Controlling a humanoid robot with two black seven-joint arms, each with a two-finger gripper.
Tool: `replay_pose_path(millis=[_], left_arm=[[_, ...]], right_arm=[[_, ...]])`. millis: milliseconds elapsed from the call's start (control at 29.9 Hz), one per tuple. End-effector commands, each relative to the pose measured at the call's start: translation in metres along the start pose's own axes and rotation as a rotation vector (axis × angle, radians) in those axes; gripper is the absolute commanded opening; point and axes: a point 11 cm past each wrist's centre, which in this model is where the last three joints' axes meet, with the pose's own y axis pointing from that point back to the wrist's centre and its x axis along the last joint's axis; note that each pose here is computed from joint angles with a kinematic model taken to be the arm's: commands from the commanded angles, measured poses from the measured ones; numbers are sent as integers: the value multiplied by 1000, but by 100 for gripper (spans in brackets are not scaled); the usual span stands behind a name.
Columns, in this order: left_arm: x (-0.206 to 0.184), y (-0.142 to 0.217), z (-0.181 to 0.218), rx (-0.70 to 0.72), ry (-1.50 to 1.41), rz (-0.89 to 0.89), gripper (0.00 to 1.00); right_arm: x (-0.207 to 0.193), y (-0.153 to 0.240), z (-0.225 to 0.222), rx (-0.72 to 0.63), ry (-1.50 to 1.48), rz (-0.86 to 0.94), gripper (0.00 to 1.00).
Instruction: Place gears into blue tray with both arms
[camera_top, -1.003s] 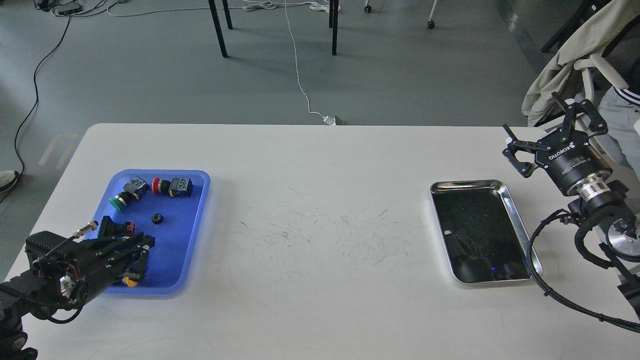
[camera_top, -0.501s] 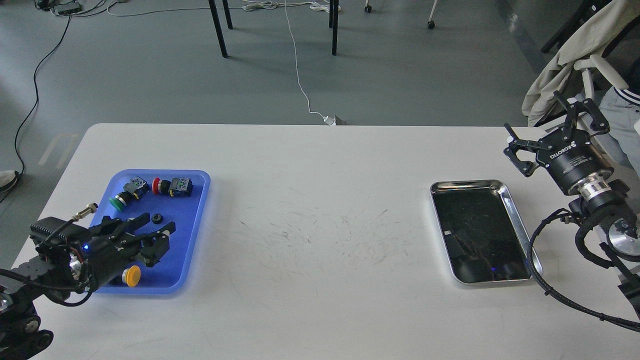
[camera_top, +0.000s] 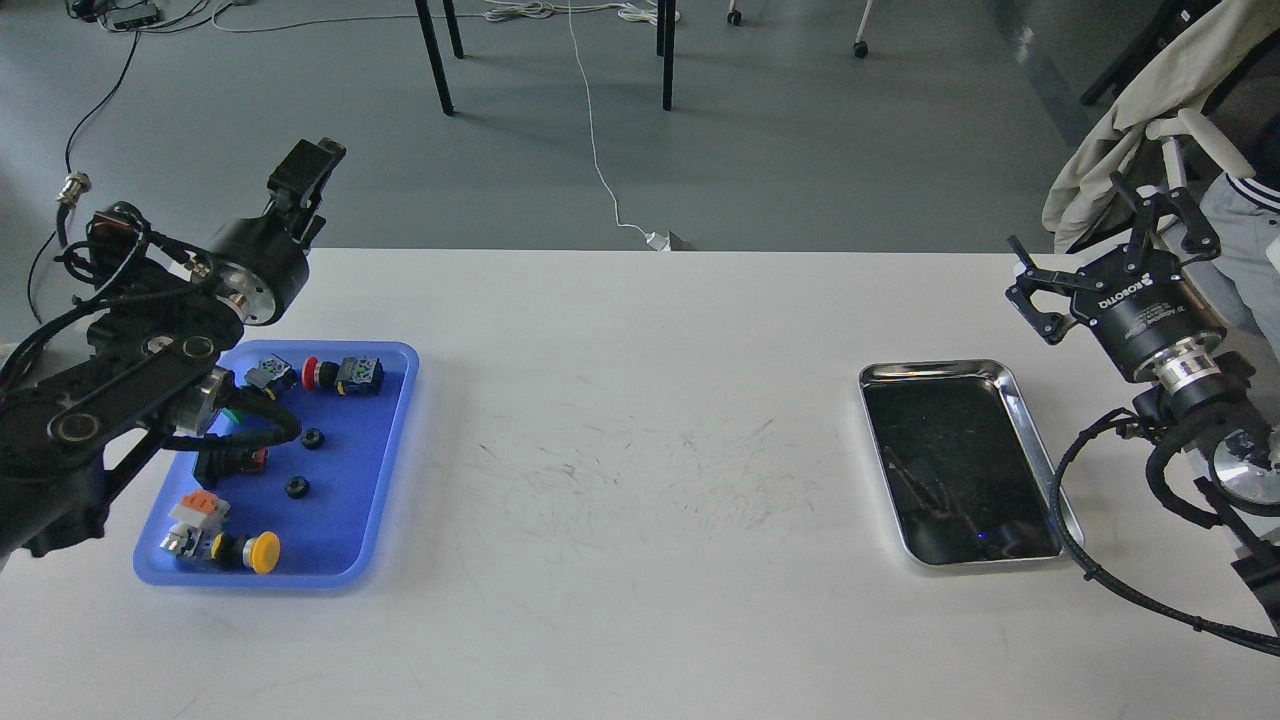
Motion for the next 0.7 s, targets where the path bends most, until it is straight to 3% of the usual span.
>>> replay_pose_path(millis=[0, 167, 301, 669], left_arm=[[-23, -27, 4, 22, 263, -79, 99], [-28, -29, 7, 3, 430, -188, 99], [3, -26, 14, -51, 597, -129, 99], [19, -22, 7, -155, 738, -49, 99]], right_arm=[[0, -1, 0, 2, -1, -1, 99], [0, -2, -5, 21, -4, 0, 99], [0, -2, -10, 37, -7, 0, 99], [-14, -22, -5, 38, -29, 8, 99]])
